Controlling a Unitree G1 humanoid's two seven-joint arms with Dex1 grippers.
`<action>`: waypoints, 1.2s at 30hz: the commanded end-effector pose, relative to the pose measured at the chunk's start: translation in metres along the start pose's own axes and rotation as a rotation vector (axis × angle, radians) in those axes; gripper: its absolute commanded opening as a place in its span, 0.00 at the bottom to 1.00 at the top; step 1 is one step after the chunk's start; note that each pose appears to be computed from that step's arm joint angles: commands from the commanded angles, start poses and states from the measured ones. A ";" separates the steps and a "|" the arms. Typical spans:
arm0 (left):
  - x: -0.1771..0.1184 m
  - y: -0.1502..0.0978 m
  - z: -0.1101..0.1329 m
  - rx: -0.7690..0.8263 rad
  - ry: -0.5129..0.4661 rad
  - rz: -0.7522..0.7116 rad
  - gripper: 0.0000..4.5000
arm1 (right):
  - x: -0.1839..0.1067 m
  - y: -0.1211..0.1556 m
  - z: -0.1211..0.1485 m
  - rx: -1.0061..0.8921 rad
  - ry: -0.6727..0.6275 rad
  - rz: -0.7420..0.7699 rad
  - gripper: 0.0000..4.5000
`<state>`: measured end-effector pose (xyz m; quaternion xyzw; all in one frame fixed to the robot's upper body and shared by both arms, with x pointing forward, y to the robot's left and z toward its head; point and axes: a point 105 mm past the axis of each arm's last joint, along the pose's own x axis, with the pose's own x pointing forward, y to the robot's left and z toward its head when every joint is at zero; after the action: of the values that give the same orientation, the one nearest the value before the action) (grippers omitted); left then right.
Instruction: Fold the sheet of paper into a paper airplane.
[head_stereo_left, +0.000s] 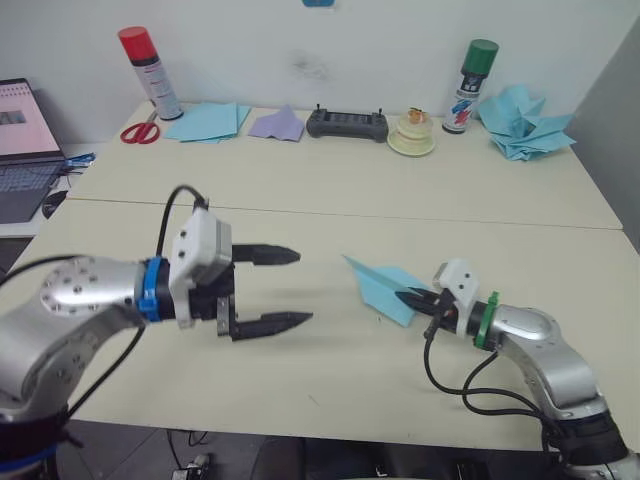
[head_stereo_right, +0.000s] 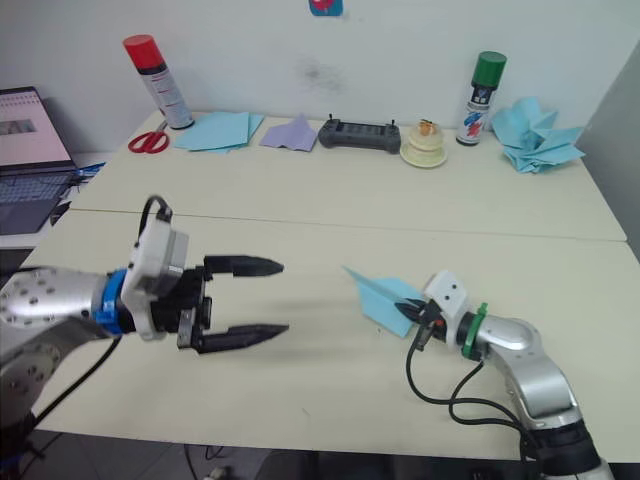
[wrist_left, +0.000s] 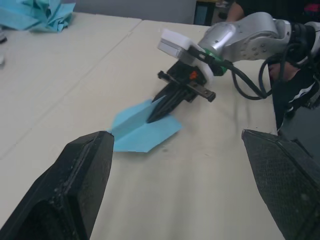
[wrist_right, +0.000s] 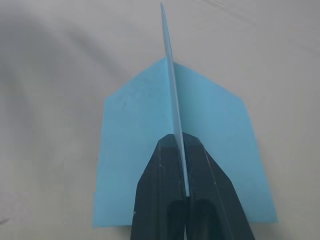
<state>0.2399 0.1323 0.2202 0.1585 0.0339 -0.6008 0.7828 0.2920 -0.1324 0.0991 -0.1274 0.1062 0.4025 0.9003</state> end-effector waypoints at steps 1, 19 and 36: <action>0.007 0.002 -0.006 0.013 -0.001 -0.014 1.00 | -0.002 0.000 0.002 0.025 0.014 -0.020 0.00; 0.024 -0.003 -0.001 0.031 -0.034 0.003 1.00 | 0.021 0.001 0.022 -0.014 0.123 0.003 0.53; 0.015 -0.007 -0.004 0.022 0.045 -0.010 1.00 | 0.020 -0.007 0.012 -0.024 0.230 0.019 0.00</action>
<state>0.2376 0.1159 0.2027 0.1680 0.0610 -0.6054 0.7756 0.3132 -0.1191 0.0956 -0.1787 0.2202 0.3914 0.8754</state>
